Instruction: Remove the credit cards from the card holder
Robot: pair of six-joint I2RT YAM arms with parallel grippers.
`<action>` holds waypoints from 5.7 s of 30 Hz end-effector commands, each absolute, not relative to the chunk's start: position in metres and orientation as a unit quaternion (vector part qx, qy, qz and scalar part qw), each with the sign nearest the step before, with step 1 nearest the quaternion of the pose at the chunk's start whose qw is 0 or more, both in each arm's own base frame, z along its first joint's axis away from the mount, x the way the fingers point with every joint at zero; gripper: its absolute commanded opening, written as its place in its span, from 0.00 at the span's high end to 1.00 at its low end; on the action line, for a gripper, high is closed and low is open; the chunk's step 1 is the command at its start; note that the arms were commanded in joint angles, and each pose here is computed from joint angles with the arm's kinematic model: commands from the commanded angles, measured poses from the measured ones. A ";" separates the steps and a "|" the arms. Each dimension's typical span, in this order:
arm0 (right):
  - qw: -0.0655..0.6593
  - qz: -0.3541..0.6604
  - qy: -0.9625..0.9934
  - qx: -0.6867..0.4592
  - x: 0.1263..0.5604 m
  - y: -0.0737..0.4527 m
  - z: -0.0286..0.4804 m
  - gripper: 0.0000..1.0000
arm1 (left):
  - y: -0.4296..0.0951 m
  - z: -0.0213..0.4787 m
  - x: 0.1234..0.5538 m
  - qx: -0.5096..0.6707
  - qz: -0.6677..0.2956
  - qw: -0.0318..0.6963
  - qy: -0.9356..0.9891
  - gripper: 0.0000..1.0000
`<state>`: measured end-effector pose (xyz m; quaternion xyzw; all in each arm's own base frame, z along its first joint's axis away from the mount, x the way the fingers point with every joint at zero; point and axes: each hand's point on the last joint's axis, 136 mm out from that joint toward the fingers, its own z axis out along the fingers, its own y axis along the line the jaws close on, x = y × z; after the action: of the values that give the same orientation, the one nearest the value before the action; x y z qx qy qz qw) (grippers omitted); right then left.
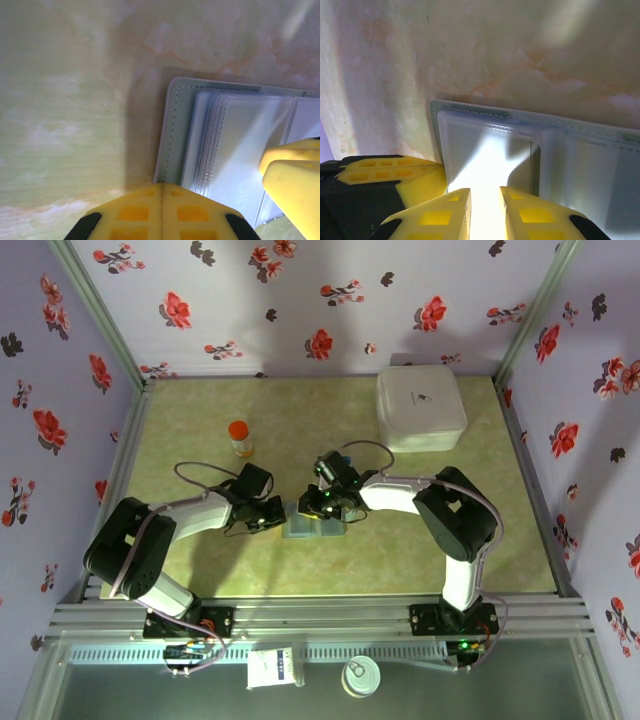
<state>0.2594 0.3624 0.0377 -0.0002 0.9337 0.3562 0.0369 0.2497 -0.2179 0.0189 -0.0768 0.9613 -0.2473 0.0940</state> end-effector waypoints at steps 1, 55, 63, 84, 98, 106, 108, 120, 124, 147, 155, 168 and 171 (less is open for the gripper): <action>0.022 0.340 0.940 -0.001 0.249 0.356 0.029 0.78 | -0.211 0.007 0.242 -0.069 -0.215 0.078 0.971 0.95; 0.054 0.363 0.928 0.061 0.259 0.321 0.019 0.78 | -0.238 0.057 0.261 -0.087 -0.300 0.115 0.943 0.85; 0.049 0.383 0.919 0.077 0.259 0.317 0.012 0.78 | -0.259 0.051 0.261 -0.084 -0.321 0.099 0.938 0.75; 0.040 0.397 0.912 0.092 0.258 0.316 0.004 0.81 | -0.279 0.039 0.262 -0.081 -0.325 0.074 0.939 0.73; 0.046 0.411 0.906 0.090 0.259 0.318 0.019 0.80 | -0.284 0.049 0.265 -0.083 -0.337 0.080 0.935 0.82; 0.100 0.370 0.921 0.067 0.264 0.298 0.056 0.77 | -0.289 0.061 0.266 -0.075 -0.345 0.083 0.932 0.82; 0.114 0.359 0.924 0.064 0.265 0.290 0.064 0.77 | -0.291 0.063 0.266 -0.073 -0.347 0.084 0.931 0.81; 0.167 0.309 0.934 0.065 0.270 0.238 0.095 0.74 | -0.319 0.067 0.268 -0.052 -0.352 0.077 0.931 0.65; 0.171 0.301 0.936 0.066 0.269 0.227 0.098 0.73 | -0.331 0.064 0.269 -0.044 -0.351 0.072 0.932 0.52; 0.161 0.331 0.927 0.075 0.267 0.227 0.100 0.69 | -0.342 0.060 0.270 -0.021 -0.335 0.072 0.939 0.43; 0.141 0.334 0.930 0.056 0.266 0.255 0.092 0.69 | -0.316 0.066 0.269 -0.036 -0.332 0.092 0.938 0.46; 0.104 0.334 0.937 0.020 0.266 0.312 0.074 0.71 | -0.257 0.060 0.263 -0.081 -0.327 0.113 0.935 0.50; 0.096 0.339 0.936 0.016 0.266 0.322 0.070 0.73 | -0.249 0.057 0.260 -0.084 -0.324 0.113 0.935 0.57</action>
<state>0.2626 0.3079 0.0645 0.0168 0.9410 0.3231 0.0992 0.2582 -0.2542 0.0524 -0.0947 0.9375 -0.3205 0.0969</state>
